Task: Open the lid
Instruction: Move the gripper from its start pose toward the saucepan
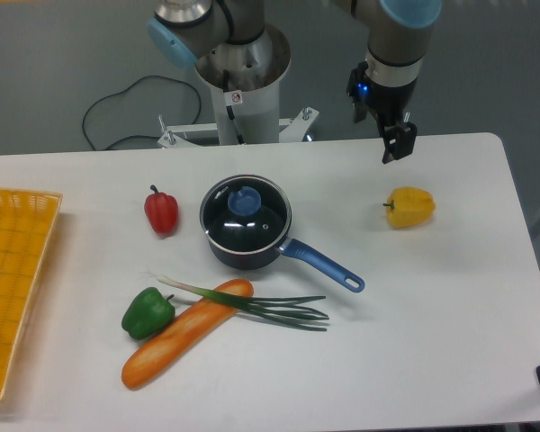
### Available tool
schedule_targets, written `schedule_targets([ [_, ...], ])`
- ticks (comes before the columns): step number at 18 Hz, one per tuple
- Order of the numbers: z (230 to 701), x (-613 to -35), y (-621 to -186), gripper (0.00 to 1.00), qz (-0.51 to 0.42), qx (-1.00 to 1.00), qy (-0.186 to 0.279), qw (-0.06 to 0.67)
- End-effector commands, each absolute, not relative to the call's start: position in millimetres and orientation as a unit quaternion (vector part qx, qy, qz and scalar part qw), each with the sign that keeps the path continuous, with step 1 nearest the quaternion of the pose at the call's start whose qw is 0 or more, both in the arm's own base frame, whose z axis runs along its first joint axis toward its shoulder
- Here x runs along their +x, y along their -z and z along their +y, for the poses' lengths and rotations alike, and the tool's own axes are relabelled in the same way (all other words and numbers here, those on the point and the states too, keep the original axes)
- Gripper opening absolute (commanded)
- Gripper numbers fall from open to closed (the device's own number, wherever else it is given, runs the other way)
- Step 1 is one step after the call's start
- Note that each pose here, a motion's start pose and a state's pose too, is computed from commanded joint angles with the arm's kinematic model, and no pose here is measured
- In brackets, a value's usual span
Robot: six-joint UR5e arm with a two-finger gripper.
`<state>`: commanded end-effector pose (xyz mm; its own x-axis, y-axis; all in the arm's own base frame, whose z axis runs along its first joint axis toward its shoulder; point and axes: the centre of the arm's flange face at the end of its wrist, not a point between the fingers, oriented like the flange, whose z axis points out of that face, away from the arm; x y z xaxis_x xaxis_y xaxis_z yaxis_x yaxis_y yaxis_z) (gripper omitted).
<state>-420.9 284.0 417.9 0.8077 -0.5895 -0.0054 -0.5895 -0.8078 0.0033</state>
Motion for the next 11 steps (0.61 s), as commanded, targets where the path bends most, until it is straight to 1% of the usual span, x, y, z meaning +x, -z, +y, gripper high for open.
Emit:
schedule_targets([
  [7, 295.2, -413.6, -417.8, 1.00, -0.321, 0.947, 0.002, -0.008],
  [11, 291.5, -410.7, -392.4, 1.00, -0.322, 0.946, -0.022, -0.010],
])
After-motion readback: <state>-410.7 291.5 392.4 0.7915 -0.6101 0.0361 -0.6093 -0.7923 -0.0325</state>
